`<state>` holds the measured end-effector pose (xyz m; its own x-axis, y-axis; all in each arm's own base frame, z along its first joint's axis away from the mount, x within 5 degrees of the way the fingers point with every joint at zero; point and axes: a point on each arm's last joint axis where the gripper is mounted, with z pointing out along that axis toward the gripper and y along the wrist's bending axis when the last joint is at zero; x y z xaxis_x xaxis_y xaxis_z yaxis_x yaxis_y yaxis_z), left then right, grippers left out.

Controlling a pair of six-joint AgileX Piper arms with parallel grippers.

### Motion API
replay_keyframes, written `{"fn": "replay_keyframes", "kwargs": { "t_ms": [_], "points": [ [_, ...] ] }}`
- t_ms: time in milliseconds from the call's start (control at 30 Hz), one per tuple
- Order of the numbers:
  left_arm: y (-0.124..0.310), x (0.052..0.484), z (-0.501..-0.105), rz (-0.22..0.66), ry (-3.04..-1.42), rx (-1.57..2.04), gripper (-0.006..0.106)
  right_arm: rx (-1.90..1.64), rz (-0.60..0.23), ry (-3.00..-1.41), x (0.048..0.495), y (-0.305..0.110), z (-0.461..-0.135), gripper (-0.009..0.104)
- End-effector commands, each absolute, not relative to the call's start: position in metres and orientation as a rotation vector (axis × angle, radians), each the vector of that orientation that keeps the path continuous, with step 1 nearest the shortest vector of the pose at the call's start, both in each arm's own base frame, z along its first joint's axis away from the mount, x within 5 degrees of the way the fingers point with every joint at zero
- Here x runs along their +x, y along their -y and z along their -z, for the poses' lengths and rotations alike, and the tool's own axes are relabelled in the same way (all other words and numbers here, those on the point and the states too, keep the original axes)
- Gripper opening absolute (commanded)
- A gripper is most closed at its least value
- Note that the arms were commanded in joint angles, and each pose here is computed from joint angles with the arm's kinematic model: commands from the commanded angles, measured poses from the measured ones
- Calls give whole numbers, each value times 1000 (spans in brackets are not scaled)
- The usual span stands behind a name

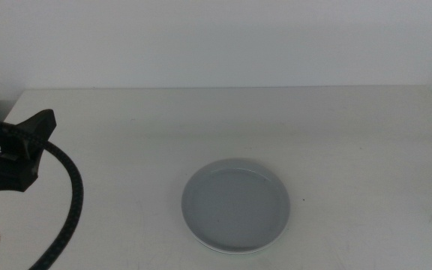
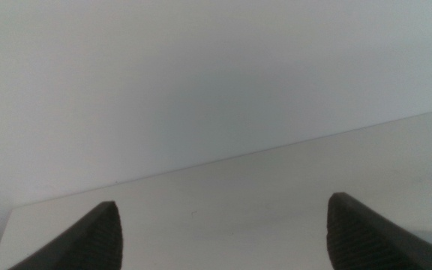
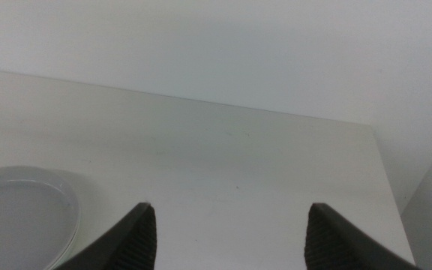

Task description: Stack the three bowls on top of each other.

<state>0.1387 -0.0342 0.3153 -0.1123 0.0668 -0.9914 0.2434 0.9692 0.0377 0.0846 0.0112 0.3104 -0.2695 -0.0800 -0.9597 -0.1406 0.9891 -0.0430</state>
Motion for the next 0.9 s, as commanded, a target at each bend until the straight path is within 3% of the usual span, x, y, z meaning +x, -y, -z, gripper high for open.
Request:
{"fn": "replay_keyframes", "kwargs": {
  "t_ms": [0,167,400,633,867],
  "points": [
    [35,138,-330,180,-1581,207,105,-142,-32,-1750,87,-9,-326,51],
    [32,126,-320,179,-1597,209,105,-140,-10,-1738,87,-8,-317,51],
    [17,89,-305,175,-1511,119,105,-97,24,-1600,70,-4,-281,51],
    [9,68,-243,132,-1541,72,105,-100,20,-1665,59,-4,-216,51],
    [8,57,-200,164,-1555,45,105,-102,25,-1640,54,-4,-194,51]
  ]
}}
